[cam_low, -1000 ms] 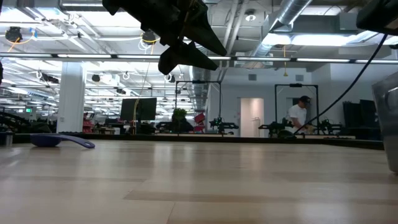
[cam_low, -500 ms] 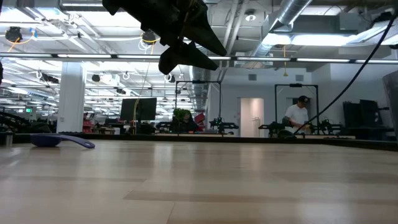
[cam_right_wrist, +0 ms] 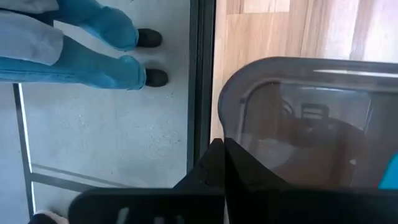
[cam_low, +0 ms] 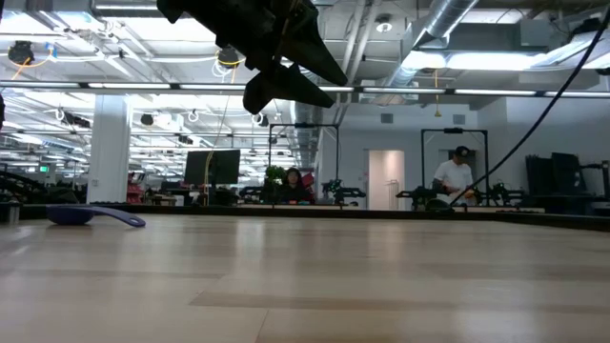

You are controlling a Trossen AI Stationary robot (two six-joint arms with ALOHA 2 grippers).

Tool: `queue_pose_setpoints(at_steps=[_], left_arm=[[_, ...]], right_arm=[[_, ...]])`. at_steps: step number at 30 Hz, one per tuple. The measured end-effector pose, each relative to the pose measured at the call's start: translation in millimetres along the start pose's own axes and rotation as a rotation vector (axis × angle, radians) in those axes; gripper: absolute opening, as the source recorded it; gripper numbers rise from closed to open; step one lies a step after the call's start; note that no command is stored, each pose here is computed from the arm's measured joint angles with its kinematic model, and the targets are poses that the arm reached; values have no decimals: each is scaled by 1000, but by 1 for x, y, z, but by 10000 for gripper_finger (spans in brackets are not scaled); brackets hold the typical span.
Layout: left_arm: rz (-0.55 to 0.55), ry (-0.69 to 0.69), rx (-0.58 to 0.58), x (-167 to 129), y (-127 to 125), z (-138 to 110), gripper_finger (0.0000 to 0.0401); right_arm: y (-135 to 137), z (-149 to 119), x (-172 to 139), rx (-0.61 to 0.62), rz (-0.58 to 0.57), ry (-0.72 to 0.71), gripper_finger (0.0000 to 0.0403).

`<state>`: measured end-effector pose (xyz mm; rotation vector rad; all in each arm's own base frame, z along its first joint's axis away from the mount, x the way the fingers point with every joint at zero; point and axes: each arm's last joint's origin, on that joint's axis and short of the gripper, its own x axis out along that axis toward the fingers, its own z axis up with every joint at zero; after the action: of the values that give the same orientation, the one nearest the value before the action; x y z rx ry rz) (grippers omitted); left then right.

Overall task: Nest measuring cups in basket
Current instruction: Adjust the stacked measuring cups in the black bin, then stack the purple measuring cup on top of the orange measuring cup in the black bin

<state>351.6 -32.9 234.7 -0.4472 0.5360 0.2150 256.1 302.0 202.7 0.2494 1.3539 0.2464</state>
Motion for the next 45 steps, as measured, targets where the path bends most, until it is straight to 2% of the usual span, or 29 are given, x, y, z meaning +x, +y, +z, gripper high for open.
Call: queue_pose_setpoints(at_steps=[4, 8, 12, 15, 17, 19, 23, 27, 30, 35, 37, 40, 45], left_arm=[[3, -2, -3, 0, 1, 1, 162], [11, -6, -9, 1, 5, 3, 162], [16, -7, -14, 1, 7, 4, 162], [-5, 38, -16, 2, 11, 3, 162], [7, 95, -16, 0, 16, 1, 162], [56, 162, -17, -2, 25, -2, 162], [232, 392, -36, -15, 48, -17, 162], [455, 603, -32, -44, 67, -29, 162], [625, 703, -10, -69, 74, -34, 162], [817, 812, 7, -106, 82, -38, 162], [831, 824, -2, -114, 85, -43, 162], [808, 824, -75, -117, 90, -57, 162], [850, 846, -174, -115, 100, -79, 162]], right_arm=[[-7, 4, -2, 54, -33, 18, 27], [-9, 7, -17, 67, -94, 60, 21], [-16, 10, -65, 71, -238, 126, 6], [-29, 11, -106, 71, -433, 71, 10], [-39, 13, -127, 89, -563, -44, 21], [-51, 17, -145, 160, -668, -213, 31], [-76, 28, -167, 313, -806, -507, 38], [-104, 44, -182, 413, -910, -653, 29], [-125, 59, -187, 472, -948, -676, 20], [-157, 82, -185, 438, -938, -526, 16], [-167, 87, -185, 412, -908, -471, 21], [-177, 90, -181, 403, -865, -407, 29], [-180, 84, -180, 387, -890, -336, 27]])
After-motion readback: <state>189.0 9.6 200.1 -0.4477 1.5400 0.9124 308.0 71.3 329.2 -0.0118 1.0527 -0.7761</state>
